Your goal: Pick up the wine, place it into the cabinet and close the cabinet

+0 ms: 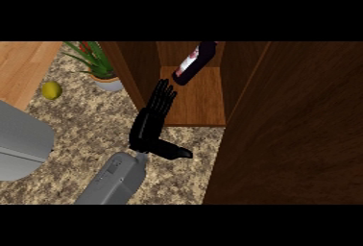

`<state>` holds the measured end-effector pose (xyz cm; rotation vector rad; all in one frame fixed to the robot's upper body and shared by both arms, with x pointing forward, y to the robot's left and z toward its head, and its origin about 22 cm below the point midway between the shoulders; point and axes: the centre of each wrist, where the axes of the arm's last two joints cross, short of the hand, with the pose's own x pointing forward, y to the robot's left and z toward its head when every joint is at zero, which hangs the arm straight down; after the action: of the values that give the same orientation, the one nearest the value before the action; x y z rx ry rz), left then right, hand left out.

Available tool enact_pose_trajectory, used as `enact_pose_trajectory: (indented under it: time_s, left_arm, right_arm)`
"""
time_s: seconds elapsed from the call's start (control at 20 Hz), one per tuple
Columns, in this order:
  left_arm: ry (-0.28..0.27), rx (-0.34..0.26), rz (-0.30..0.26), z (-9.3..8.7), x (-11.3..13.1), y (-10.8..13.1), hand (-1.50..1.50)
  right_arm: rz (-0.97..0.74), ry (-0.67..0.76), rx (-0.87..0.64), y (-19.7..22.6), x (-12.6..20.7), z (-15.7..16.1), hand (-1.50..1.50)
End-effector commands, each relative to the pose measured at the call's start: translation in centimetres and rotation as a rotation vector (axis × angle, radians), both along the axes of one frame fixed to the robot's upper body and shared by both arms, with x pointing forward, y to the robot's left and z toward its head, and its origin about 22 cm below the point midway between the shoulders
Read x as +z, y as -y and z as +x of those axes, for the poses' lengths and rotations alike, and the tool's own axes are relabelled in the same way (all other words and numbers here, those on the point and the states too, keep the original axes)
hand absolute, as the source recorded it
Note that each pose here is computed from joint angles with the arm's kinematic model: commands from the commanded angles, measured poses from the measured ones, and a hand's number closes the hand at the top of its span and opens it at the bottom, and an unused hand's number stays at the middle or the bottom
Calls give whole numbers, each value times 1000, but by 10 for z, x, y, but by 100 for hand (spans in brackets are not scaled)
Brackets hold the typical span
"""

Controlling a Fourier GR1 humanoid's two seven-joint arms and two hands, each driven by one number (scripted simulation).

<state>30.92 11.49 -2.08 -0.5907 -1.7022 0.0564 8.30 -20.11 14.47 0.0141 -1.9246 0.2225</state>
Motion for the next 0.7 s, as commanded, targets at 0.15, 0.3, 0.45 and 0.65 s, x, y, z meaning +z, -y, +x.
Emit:
enact_pose_trajectory:
  time_s: [0.15,0.3,0.45,0.65]
  left_arm:
    - [-8,18,-58,-51,0,-33,-150]
    - [-12,20,-57,-48,2,-58,-150]
    - [-5,52,-63,-62,5,-64,-150]
    - [49,75,-34,-61,13,-106,-150]
  right_arm:
    - [52,10,104,4,44,-22,-150]
    - [34,-27,175,1,45,-28,-150]
    - [12,-24,229,5,47,-28,-150]
    - [24,-99,385,-3,36,-32,-150]
